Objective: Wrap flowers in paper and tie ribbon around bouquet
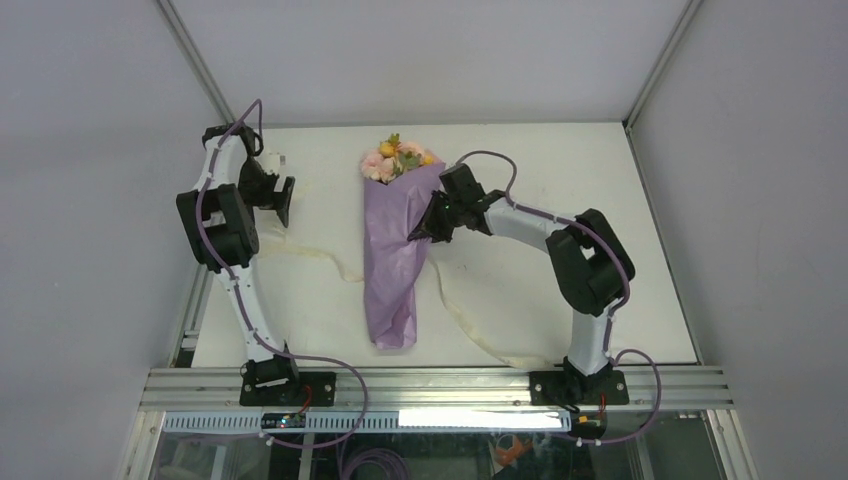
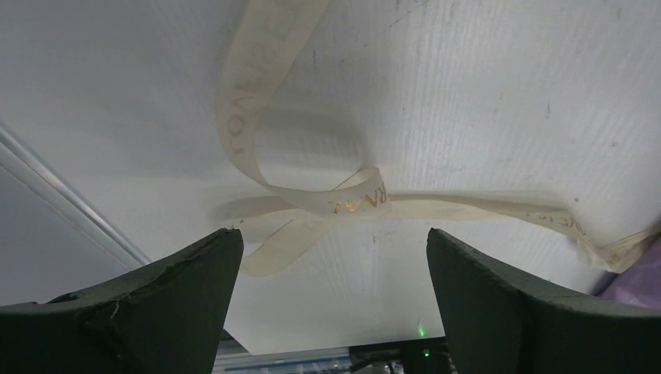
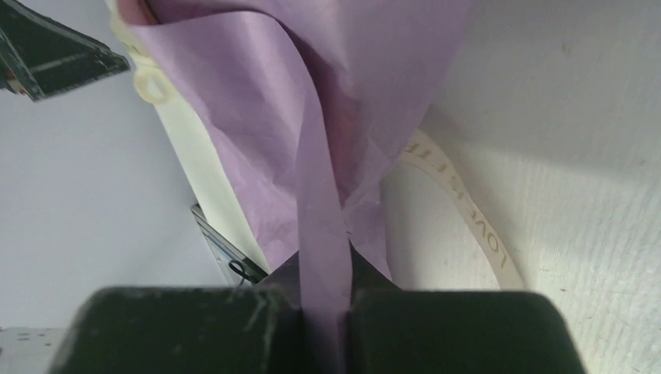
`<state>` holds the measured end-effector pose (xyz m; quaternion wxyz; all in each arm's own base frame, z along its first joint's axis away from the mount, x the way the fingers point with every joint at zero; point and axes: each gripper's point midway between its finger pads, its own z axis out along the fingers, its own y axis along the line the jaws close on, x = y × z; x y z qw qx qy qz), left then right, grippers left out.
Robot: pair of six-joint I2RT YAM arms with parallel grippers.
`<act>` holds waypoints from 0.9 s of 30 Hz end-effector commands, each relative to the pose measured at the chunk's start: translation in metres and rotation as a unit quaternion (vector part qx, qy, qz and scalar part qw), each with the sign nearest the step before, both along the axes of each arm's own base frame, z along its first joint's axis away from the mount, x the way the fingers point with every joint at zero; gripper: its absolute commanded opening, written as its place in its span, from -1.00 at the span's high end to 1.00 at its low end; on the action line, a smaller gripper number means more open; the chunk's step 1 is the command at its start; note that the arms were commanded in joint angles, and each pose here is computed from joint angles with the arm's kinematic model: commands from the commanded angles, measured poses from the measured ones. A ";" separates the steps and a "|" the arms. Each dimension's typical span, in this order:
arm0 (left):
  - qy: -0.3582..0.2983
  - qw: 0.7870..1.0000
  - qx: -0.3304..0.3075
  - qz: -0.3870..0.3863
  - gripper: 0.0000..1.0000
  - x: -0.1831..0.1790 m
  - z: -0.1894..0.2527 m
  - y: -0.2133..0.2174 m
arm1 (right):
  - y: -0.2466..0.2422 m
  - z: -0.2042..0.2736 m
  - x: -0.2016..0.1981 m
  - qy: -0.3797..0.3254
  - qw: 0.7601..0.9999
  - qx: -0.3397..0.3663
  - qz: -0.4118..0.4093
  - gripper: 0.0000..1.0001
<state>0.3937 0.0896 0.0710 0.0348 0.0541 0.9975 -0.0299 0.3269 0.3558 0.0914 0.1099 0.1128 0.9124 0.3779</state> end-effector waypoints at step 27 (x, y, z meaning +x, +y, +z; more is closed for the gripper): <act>-0.215 0.914 -0.259 -0.227 1.00 -0.063 0.212 -0.182 | -0.019 -0.048 -0.011 -0.021 0.998 -0.062 0.019 1.00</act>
